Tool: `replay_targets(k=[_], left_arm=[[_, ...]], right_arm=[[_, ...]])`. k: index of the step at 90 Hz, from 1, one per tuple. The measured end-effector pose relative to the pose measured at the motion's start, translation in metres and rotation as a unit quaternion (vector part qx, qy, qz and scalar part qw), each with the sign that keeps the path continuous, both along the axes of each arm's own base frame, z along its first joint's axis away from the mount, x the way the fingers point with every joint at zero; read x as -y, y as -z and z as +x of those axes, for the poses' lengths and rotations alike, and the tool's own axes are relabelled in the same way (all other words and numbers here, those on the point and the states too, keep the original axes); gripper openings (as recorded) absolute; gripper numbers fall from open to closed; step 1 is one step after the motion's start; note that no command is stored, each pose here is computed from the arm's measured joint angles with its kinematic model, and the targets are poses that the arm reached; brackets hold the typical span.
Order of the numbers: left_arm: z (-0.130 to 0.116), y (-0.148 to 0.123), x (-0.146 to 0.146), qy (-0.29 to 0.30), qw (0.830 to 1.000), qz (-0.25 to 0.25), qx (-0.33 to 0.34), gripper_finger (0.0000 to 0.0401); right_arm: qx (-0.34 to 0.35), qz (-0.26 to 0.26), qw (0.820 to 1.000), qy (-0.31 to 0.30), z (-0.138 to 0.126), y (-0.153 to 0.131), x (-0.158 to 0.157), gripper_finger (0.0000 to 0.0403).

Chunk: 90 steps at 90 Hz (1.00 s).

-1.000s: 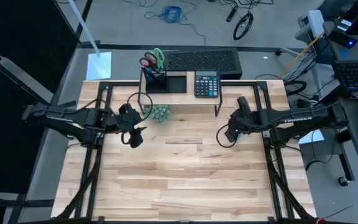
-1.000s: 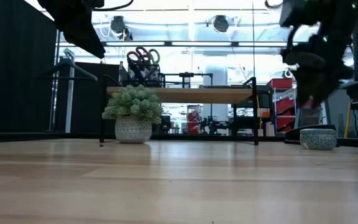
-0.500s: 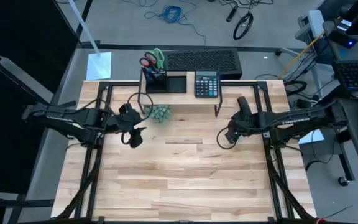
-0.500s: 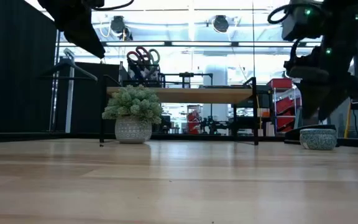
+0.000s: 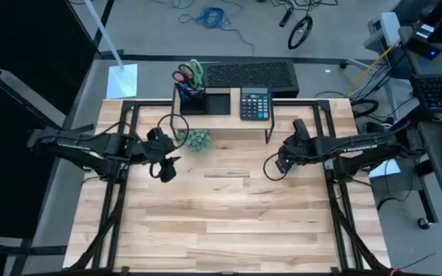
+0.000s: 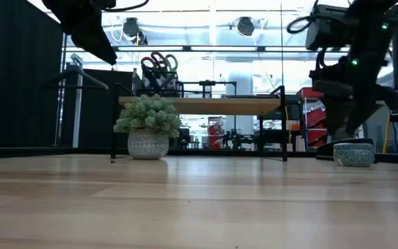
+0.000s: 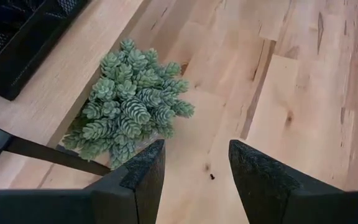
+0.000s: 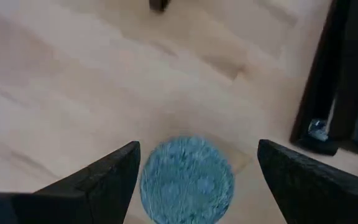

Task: Pick and place office supplies into organizer
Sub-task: Move the black stapler under the shelf

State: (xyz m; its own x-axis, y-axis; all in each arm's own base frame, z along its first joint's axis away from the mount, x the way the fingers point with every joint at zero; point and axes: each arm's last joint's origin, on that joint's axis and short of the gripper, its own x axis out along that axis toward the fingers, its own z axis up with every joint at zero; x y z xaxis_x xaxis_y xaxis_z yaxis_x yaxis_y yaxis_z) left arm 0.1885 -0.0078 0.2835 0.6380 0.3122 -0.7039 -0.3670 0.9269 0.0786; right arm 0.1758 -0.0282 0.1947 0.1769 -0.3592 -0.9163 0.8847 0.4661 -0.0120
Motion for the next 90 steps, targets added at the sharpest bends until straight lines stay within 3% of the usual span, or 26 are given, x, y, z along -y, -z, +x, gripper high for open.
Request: replay_targets(k=[25, 62, 90], left_arm=[[0.000, 0.000, 0.000, 0.000, 1.000, 0.000, 0.000, 0.0167], [0.000, 0.000, 0.000, 0.001, 1.000, 0.000, 0.000, 0.0167], [0.000, 0.000, 0.000, 0.000, 1.000, 0.001, -0.001, 0.0167]], right_arm=[[-0.041, -0.049, 0.995, 0.070, -0.013, -0.022, 0.041, 0.0309], [-0.085, 0.003, 0.991, 0.107, -0.040, -0.018, 0.084, 0.0309], [-0.099, 0.043, 0.989, 0.100, -0.038, 0.010, 0.104, 0.0308]])
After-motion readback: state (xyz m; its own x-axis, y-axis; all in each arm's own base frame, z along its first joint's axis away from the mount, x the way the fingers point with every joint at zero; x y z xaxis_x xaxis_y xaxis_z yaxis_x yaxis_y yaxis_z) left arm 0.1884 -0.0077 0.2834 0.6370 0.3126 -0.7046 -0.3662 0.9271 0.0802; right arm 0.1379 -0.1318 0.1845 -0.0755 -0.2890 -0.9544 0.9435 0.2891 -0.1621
